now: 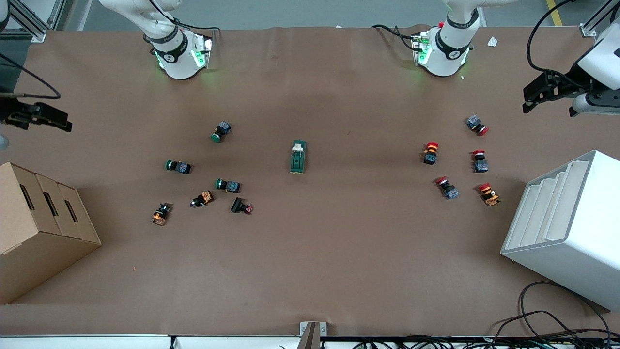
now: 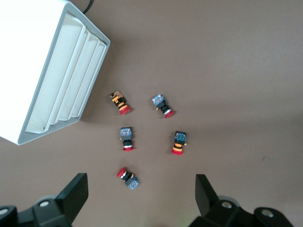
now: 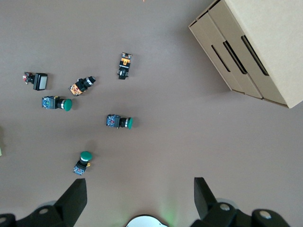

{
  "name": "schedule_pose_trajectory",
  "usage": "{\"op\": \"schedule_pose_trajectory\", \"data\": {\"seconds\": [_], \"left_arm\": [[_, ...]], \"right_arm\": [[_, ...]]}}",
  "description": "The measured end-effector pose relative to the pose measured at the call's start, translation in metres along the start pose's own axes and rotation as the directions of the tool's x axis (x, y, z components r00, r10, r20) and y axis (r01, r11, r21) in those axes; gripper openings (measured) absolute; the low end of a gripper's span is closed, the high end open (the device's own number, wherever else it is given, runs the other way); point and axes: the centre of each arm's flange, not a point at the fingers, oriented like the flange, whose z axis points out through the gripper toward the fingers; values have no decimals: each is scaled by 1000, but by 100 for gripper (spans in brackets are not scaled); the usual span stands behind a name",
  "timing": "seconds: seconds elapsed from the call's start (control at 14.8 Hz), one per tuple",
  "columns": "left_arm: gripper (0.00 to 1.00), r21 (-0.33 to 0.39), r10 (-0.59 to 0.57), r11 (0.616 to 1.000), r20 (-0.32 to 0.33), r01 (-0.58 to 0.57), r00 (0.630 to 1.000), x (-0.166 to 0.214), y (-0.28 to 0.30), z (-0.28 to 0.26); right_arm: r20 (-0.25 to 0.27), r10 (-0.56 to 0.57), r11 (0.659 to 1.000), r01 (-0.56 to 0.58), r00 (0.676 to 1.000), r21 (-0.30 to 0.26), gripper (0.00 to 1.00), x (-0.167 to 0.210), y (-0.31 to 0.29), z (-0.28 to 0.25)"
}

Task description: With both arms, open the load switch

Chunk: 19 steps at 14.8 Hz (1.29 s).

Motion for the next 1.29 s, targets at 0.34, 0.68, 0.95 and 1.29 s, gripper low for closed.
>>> {"op": "schedule_pose_trajectory", "data": {"seconds": [0.34,0.68,0.95,1.29], "left_arm": [[100,-3,0,1000,-4,0,1000,11,-1,0],[100,-3,0,1000,-7,0,1000,11,-1,-1],[100,-3,0,1000,-7,0,1000,11,-1,-1],[100,-3,0,1000,-12,0,1000,11,-1,-3]], "right_arm": [[-34,7,1000,-7,999,7,100,-38,0,-11],[-55,23,999,-20,998,41,100,-50,-2,-20],[-56,42,998,-39,998,43,100,-52,-1,-22],[-51,48,998,-46,998,47,100,-53,0,-22]]}}
